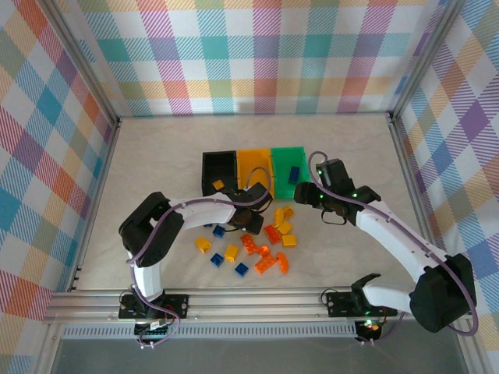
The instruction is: Sort the legos into containers by color
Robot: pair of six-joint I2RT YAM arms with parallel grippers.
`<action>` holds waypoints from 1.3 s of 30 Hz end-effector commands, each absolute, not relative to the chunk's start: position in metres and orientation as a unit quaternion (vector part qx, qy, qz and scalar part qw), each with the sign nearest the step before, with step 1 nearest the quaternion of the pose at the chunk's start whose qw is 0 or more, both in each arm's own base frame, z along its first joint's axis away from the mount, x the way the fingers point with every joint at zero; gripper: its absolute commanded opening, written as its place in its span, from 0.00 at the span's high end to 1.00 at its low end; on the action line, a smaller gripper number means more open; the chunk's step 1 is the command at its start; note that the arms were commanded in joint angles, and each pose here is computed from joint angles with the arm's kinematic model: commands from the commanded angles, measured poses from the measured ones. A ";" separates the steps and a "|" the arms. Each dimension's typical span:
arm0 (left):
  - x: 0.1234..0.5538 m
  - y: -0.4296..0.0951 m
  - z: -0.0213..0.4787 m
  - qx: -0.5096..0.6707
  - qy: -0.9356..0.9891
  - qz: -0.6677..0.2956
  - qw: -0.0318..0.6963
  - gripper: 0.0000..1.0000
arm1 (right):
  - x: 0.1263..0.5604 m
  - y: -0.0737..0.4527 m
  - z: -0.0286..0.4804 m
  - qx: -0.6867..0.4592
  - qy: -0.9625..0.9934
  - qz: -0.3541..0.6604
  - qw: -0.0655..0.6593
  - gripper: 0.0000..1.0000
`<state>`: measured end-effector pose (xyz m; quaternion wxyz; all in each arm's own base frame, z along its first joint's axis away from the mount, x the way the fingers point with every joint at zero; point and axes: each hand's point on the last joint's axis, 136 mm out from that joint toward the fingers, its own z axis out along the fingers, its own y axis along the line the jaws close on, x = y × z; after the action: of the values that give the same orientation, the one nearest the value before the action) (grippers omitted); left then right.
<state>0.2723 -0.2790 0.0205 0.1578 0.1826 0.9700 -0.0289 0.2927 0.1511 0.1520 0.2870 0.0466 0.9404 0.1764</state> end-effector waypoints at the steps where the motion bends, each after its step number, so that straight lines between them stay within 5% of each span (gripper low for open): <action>1: 0.273 -0.290 0.020 0.204 0.964 -0.021 0.166 0.43 | 0.291 0.152 0.152 0.049 0.937 0.190 0.288 0.32; 14: 0.278 -0.295 0.031 0.210 0.959 -0.024 0.190 0.67 | 0.289 0.148 0.151 0.057 0.937 0.191 0.288 0.32; 23: 0.277 -0.314 0.103 0.175 0.947 -0.126 0.236 0.73 | 0.290 0.146 0.157 0.060 0.934 0.195 0.295 0.32; 29: 0.328 -0.314 0.147 0.085 0.943 -0.193 0.257 0.73 | 0.291 0.146 0.154 0.064 0.934 0.195 0.291 0.32; 39: 0.412 -0.307 0.127 -0.006 0.956 -0.143 0.258 0.77 | 0.283 0.141 0.155 0.067 0.935 0.192 0.290 0.31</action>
<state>0.4062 -0.3135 0.1357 0.2704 0.0165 0.9477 -0.1688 0.2871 0.1428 0.1502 0.2865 0.0586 0.9388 0.1822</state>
